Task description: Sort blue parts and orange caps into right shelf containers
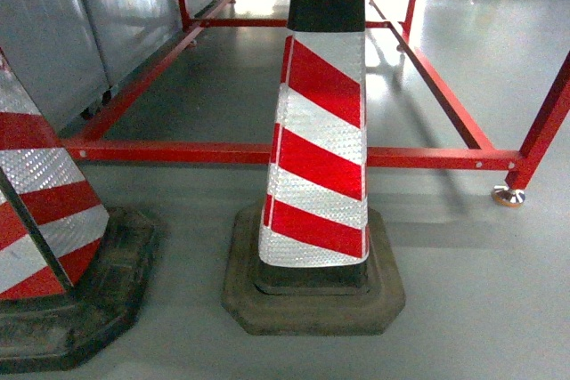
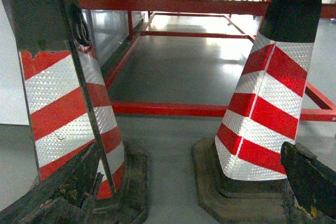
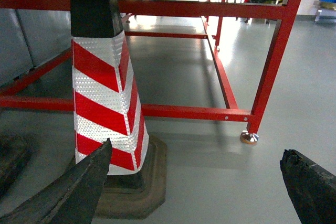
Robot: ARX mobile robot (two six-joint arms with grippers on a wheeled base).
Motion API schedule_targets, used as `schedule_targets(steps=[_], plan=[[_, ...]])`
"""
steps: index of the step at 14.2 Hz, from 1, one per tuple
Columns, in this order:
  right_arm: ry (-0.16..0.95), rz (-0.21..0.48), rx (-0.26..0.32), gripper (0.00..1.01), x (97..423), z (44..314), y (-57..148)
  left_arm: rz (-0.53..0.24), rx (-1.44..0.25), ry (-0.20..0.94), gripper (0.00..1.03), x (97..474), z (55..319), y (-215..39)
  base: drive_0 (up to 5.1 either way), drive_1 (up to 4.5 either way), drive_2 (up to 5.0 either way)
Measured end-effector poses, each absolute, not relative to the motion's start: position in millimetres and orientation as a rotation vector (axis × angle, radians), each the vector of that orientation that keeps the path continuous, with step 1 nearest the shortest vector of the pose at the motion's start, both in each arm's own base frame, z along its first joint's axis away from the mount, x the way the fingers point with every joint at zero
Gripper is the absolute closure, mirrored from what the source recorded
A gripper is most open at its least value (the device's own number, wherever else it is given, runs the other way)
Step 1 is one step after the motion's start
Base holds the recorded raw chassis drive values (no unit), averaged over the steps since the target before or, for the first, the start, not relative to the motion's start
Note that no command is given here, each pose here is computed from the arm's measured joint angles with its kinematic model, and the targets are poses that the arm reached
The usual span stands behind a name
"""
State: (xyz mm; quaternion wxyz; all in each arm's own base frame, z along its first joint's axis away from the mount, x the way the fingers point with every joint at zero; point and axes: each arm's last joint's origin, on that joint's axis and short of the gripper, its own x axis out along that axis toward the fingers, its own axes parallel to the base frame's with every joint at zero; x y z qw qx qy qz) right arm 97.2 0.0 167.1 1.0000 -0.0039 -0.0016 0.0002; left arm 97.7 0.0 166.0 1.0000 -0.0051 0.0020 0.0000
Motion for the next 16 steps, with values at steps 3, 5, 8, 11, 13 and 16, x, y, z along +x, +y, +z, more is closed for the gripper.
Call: schedule_targets(steps=[3, 5, 8, 11, 13, 16], plan=[[-0.003, 0.0, -0.008, 0.03, 97.2, 167.1, 0.0, 0.0, -0.01, 0.004, 0.05, 97.7, 166.0, 0.0, 0.0, 0.0, 0.0], [-0.003, 0.0, -0.008, 0.03, 97.2, 167.1, 0.0, 0.0, -0.01, 0.004, 0.05, 97.7, 166.0, 0.0, 0.0, 0.0, 0.0], [-0.003, 0.0, -0.008, 0.03, 97.2, 167.1, 0.0, 0.0, -0.01, 0.004, 0.05, 97.7, 166.0, 0.0, 0.0, 0.0, 0.0], [-0.003, 0.0, -0.008, 0.03, 97.2, 167.1, 0.0, 0.0, -0.01, 0.004, 0.05, 97.7, 166.0, 0.0, 0.0, 0.0, 0.0], [-0.003, 0.0, -0.008, 0.03, 97.2, 167.1, 0.0, 0.0, -0.01, 0.004, 0.05, 97.7, 166.0, 0.0, 0.0, 0.0, 0.0], [-0.003, 0.0, -0.008, 0.03, 97.2, 167.1, 0.0, 0.0, -0.01, 0.004, 0.05, 97.7, 166.0, 0.0, 0.0, 0.0, 0.0]])
